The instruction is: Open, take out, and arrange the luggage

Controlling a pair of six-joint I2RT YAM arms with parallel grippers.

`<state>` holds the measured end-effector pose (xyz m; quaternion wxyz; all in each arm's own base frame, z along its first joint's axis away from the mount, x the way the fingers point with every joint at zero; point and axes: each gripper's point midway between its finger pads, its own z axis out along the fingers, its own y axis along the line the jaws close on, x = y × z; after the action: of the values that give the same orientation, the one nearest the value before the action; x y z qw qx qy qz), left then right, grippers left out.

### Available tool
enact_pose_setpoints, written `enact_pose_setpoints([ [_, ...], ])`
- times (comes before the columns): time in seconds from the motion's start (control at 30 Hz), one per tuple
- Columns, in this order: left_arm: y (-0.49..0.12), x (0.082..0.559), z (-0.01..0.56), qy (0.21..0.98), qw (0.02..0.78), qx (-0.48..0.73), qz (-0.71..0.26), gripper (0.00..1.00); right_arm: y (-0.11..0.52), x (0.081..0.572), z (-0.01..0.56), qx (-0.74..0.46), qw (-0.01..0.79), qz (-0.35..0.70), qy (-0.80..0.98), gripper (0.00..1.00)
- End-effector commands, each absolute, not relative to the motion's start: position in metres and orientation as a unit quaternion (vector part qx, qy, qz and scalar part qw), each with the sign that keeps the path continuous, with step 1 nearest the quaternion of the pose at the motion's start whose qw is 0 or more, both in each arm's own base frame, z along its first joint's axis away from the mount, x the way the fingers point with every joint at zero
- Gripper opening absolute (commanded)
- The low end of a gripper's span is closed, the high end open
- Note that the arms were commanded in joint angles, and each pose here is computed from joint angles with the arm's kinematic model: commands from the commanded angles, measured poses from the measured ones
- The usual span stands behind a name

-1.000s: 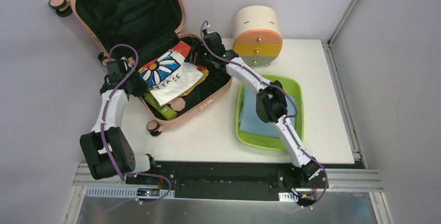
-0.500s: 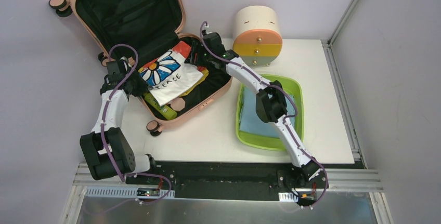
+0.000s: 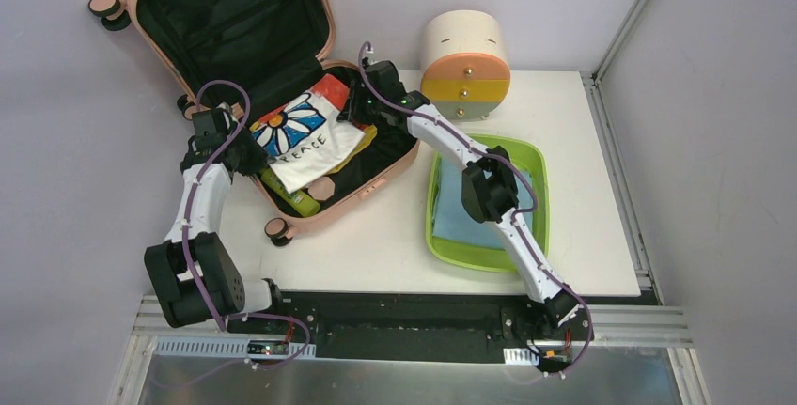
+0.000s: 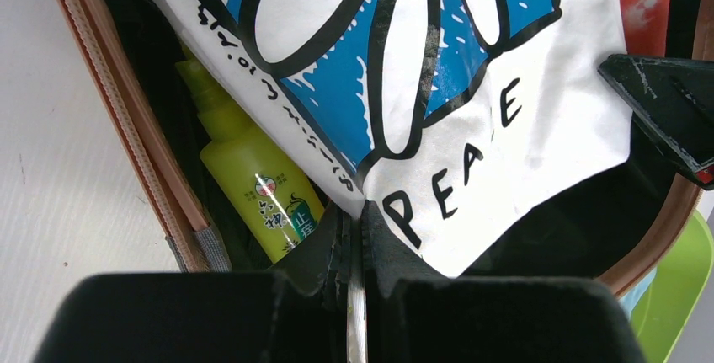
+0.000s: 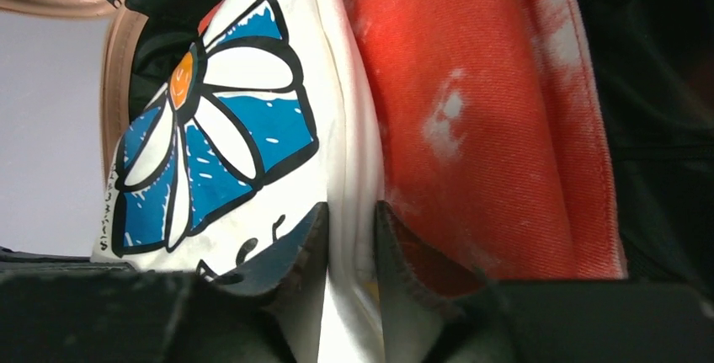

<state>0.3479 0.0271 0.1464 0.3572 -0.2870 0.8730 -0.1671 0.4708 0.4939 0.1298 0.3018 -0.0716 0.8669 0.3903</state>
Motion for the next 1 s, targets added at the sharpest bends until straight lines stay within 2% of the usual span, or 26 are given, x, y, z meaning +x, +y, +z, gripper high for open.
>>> enact_pose_setpoints([
  [0.0, 0.034, 0.344, 0.16, 0.868, 0.38, -0.28, -0.155, 0.0, 0.501, 0.457, 0.148, -0.089, 0.302, 0.402, 0.86, 0.23],
  [0.2, 0.031, 0.344, 0.161, 0.865, 0.377, -0.287, -0.165, 0.0, 0.496, 0.453, 0.181, -0.104, 0.327, 0.411, 0.844, 0.0],
  [0.43, 0.02, 0.344, 0.16, 0.863, 0.364, -0.291, -0.195, 0.0, 0.478, 0.441, 0.212, -0.115, 0.353, 0.397, 0.839, 0.0],
  [0.97, -0.013, 0.335, 0.177, 0.863, 0.374, -0.255, -0.225, 0.0, 0.436, 0.417, 0.239, -0.143, 0.399, 0.311, 0.851, 0.0],
])
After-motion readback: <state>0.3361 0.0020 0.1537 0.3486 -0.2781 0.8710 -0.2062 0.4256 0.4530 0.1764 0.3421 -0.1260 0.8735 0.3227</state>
